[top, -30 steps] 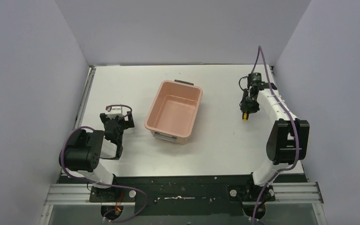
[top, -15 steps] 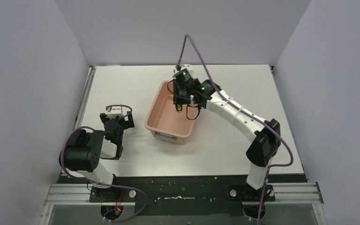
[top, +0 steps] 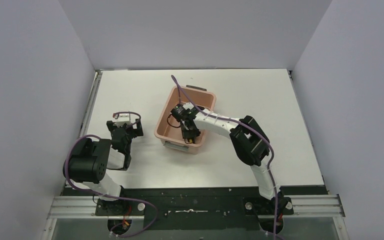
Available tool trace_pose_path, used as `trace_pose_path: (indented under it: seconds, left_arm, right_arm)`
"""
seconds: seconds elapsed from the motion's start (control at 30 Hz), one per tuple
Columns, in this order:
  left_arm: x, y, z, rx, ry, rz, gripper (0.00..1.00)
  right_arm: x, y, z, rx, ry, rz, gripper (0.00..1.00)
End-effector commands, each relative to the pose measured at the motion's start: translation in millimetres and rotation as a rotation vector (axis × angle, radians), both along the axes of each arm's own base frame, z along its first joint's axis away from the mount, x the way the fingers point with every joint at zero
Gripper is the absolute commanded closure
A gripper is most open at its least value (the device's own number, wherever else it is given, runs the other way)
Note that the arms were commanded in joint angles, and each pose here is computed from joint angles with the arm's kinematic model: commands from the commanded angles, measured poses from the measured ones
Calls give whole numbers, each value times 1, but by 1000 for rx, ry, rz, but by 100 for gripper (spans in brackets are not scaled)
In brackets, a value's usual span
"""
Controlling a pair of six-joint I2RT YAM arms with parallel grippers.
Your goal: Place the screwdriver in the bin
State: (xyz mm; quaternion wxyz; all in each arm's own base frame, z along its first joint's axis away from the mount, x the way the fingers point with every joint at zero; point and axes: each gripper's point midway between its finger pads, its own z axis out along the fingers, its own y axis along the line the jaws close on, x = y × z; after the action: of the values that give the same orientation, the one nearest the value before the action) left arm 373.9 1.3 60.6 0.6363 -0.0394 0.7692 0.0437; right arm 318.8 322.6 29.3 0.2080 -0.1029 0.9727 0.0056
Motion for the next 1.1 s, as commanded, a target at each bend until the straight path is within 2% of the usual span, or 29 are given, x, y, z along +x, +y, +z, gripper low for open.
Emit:
trace_pose_path:
  seconds: [0.0,0.07,0.2,0.4,0.57,0.77,0.83,1.07]
  left_arm:
    - [6,-1,13,-8,-48,-7,3]
    - [6,-1,13,-7,-47,-8,3]
    - [6,-1,13,-8,-47,-8,3]
    - [6,-1,13,-7,-48,-8,3]
    - [6,-1,13,-8,-47,-8,3]
    - [6,-1,13,-7,-47,-7,3]
    - [6,-1,13,-8,-47,-8,3]
    - [6,-1,13,-8,-48,-6,3]
  right_arm:
    - [19,9,9,42,-85,-41,75]
    - [19,8,10,38,-88,-44,56]
    - [26,6,36,43,-140,-57,46]
    - [34,7,113,109,-265,-36,30]
    - [35,2,178,182,-371,-9,1]
    - [34,-27,239,253,-495,-13,0]
    - [38,-53,253,278,-532,-56,0]
    - [34,-179,232,239,-629,-249,0]
